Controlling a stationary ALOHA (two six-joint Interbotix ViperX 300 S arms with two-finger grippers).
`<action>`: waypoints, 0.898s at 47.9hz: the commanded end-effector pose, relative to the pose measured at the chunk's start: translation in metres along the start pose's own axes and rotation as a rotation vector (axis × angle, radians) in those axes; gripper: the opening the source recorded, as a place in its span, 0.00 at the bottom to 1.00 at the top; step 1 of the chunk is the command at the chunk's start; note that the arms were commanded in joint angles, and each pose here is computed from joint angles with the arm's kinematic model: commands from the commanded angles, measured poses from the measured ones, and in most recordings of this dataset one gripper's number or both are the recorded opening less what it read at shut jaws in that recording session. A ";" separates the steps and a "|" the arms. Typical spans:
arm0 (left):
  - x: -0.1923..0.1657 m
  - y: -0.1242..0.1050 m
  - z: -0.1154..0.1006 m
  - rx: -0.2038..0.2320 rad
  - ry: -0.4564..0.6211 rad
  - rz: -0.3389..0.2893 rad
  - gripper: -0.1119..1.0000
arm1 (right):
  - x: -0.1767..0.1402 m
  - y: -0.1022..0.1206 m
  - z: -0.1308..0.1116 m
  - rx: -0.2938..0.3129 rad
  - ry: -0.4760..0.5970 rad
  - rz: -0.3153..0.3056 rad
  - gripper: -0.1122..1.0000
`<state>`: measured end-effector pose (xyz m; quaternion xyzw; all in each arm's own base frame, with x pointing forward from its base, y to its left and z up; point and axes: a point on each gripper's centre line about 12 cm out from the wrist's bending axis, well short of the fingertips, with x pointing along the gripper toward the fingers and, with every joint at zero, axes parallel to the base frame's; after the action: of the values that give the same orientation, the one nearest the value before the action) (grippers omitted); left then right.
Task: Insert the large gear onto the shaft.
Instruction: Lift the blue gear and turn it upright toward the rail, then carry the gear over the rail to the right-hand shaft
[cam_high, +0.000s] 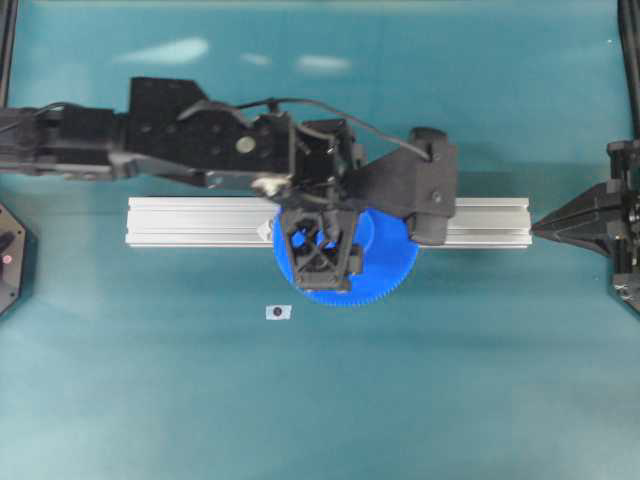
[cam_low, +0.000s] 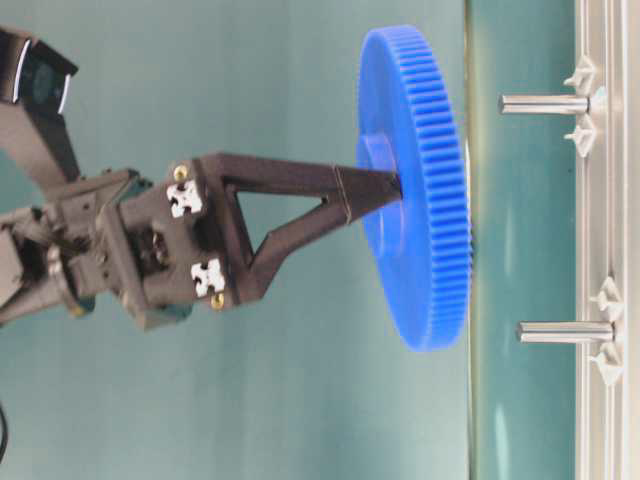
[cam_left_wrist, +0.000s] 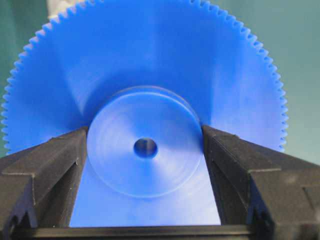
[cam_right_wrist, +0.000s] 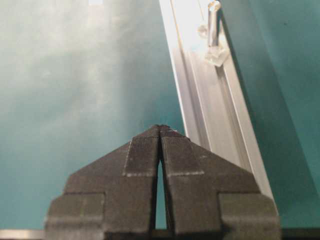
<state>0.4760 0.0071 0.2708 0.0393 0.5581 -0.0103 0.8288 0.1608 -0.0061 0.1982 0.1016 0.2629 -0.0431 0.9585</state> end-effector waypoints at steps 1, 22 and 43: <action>-0.022 0.001 0.014 0.022 -0.056 0.006 0.79 | 0.000 0.000 0.003 0.010 -0.006 -0.001 0.15; -0.009 0.023 0.035 0.072 -0.041 0.023 0.79 | 0.000 0.000 0.003 0.009 -0.009 -0.001 0.15; 0.011 0.036 0.039 0.074 -0.019 0.030 0.79 | 0.000 0.000 0.002 0.010 -0.008 0.000 0.15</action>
<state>0.5170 0.0378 0.2512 0.0717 0.5758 -0.0219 0.8141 0.1602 -0.0059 0.1963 0.1006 0.2652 -0.0426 0.9580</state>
